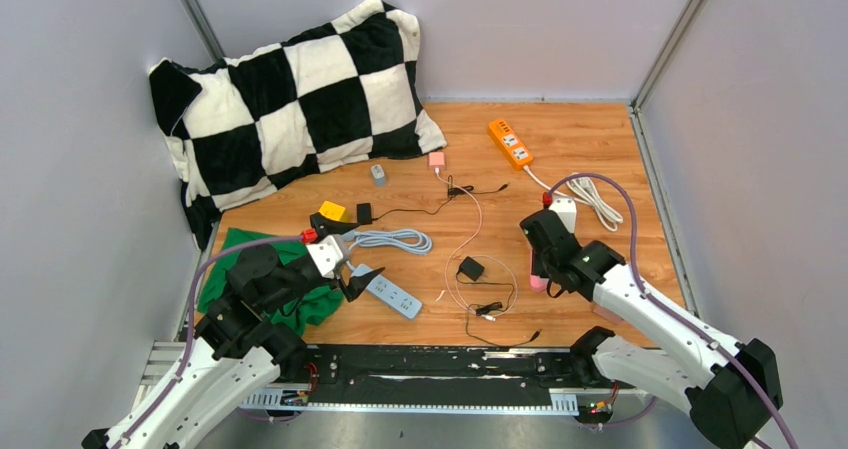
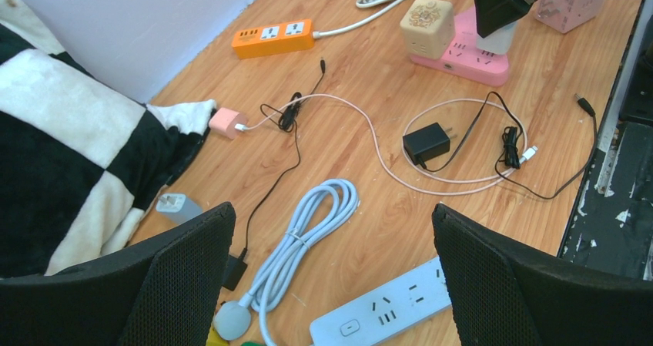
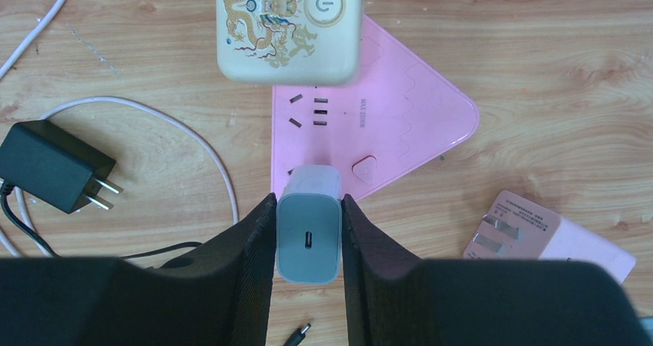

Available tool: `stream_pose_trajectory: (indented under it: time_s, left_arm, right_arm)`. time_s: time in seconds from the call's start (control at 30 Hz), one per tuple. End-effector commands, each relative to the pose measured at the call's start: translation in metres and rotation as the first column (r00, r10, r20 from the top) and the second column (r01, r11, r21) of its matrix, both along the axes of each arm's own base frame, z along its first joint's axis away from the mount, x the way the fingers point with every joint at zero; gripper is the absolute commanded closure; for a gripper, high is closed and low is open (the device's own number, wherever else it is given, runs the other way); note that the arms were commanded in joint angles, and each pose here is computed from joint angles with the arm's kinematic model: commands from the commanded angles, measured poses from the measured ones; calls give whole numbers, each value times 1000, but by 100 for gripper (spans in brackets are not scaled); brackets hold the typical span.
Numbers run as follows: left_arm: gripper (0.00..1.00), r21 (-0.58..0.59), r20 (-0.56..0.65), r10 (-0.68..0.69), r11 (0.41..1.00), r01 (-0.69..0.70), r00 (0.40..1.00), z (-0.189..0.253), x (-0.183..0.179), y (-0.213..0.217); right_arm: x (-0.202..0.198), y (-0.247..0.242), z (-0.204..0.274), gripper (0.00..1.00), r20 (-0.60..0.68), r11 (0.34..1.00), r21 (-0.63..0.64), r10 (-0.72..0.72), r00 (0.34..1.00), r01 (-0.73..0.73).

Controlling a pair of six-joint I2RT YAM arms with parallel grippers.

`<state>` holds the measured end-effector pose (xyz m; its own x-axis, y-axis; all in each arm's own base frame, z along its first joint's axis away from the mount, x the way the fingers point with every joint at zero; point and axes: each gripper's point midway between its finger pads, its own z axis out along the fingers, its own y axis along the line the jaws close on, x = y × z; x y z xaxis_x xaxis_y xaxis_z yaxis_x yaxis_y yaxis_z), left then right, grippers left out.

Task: Insert the plug

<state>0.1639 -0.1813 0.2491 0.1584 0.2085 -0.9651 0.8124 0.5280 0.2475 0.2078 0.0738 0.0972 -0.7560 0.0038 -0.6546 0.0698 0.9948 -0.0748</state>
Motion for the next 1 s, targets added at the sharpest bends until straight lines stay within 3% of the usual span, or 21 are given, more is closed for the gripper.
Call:
stream_pose_trajectory:
  time_s: [0.0,0.4,0.97]
  left_arm:
    - [0,7,-7,2,1000,-2,1000,-5,0,0]
    - [0,8,-5,6,1000,-6,1000,-5,1,1]
    - [0,8,-4,9,1000,-9,1000,-5,1,1]
  right_arm:
    - [-1,-10,-3,100,-4,999,-34,-15,1000,15]
    - [-10,-17,-26,100,-64,997,-65,-39,997,35]
    - [-5,-23,-16,100,-21,995,-96,-34,999,32]
